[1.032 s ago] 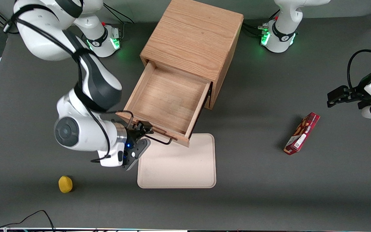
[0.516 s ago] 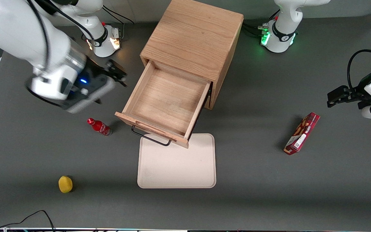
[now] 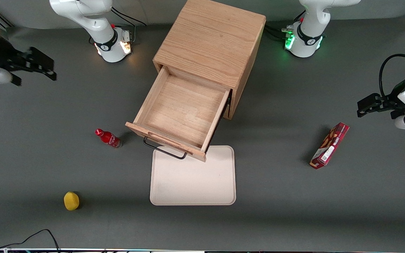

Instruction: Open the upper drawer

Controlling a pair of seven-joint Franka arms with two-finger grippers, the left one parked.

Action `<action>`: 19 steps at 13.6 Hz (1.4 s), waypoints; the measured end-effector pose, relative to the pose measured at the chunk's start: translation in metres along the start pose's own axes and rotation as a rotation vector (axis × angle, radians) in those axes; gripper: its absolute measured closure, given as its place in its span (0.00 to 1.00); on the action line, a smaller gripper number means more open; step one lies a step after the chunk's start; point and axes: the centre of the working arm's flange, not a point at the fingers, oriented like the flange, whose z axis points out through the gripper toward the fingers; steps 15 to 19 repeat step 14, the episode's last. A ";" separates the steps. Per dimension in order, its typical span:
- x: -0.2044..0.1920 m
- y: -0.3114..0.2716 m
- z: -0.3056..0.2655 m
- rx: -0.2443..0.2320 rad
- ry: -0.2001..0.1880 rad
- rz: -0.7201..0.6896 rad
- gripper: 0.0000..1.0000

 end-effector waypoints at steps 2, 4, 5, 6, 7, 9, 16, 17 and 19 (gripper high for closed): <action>-0.008 0.041 0.019 0.031 -0.024 0.100 0.00; -0.016 0.078 0.054 0.053 -0.021 0.173 0.00; -0.023 0.089 0.074 0.061 -0.011 0.195 0.00; -0.032 0.093 0.089 0.066 -0.010 0.204 0.00; -0.041 0.094 0.098 0.066 -0.018 0.205 0.00; -0.047 0.092 0.095 0.042 -0.011 0.197 0.00; -0.045 0.077 0.078 0.020 0.032 0.212 0.00; -0.045 0.077 0.078 0.020 0.032 0.212 0.00; -0.045 0.077 0.078 0.020 0.032 0.212 0.00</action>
